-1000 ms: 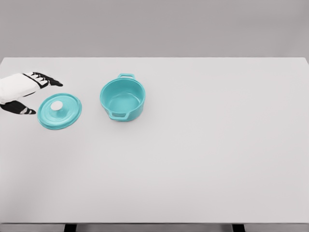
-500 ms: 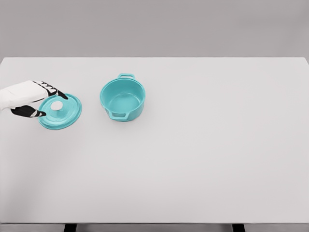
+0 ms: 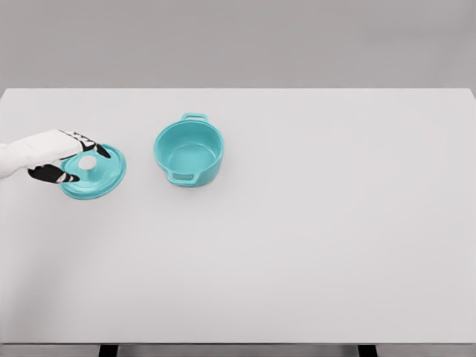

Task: Cover the pot with left arm

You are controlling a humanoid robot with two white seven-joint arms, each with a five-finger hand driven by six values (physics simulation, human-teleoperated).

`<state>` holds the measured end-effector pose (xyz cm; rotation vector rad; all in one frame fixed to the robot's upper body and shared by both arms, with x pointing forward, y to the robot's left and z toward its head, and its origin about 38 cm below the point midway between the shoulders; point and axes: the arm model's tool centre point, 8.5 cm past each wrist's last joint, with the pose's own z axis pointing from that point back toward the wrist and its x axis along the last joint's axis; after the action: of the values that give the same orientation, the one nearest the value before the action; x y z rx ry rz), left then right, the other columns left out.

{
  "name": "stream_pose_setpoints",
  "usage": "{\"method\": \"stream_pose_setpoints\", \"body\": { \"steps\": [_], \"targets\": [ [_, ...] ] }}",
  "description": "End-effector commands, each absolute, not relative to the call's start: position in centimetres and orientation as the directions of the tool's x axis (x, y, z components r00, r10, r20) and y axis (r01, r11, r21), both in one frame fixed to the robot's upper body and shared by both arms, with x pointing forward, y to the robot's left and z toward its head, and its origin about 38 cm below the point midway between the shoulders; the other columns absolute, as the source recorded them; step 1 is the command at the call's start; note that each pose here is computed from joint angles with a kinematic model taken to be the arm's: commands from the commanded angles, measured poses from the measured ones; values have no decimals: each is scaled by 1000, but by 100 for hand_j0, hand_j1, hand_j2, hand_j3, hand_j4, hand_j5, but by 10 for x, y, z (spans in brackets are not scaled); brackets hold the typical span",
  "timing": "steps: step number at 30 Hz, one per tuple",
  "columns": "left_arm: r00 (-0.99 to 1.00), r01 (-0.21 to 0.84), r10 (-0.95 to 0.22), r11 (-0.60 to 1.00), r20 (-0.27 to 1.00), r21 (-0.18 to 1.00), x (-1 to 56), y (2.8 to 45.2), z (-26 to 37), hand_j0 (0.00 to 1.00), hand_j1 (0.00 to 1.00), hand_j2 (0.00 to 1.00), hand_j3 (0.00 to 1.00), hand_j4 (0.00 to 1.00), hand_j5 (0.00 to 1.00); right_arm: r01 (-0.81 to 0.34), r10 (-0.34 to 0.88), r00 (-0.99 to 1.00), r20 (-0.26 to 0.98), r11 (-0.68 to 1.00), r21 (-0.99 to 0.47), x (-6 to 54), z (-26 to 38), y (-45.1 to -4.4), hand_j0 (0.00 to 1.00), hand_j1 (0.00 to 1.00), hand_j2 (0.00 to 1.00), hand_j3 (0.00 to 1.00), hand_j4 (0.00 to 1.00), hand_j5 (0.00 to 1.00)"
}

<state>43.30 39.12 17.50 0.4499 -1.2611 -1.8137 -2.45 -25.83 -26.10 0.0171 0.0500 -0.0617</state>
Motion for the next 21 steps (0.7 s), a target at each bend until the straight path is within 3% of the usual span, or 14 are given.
{"method": "stream_pose_setpoints", "body": {
  "steps": [1,21],
  "targets": [
    [-557,456,-810,-111,186,883,433,392,169,77,77,77,77,77,77,62,-61,997,-50,998,16,-24,-261,-258,100,100,100,100,100,100],
    [-506,486,-844,-106,180,867,452,398,157,76,76,76,76,76,76,62,-61,997,-51,998,16,-25,-261,-258,100,100,100,100,100,100]
  ]
}}
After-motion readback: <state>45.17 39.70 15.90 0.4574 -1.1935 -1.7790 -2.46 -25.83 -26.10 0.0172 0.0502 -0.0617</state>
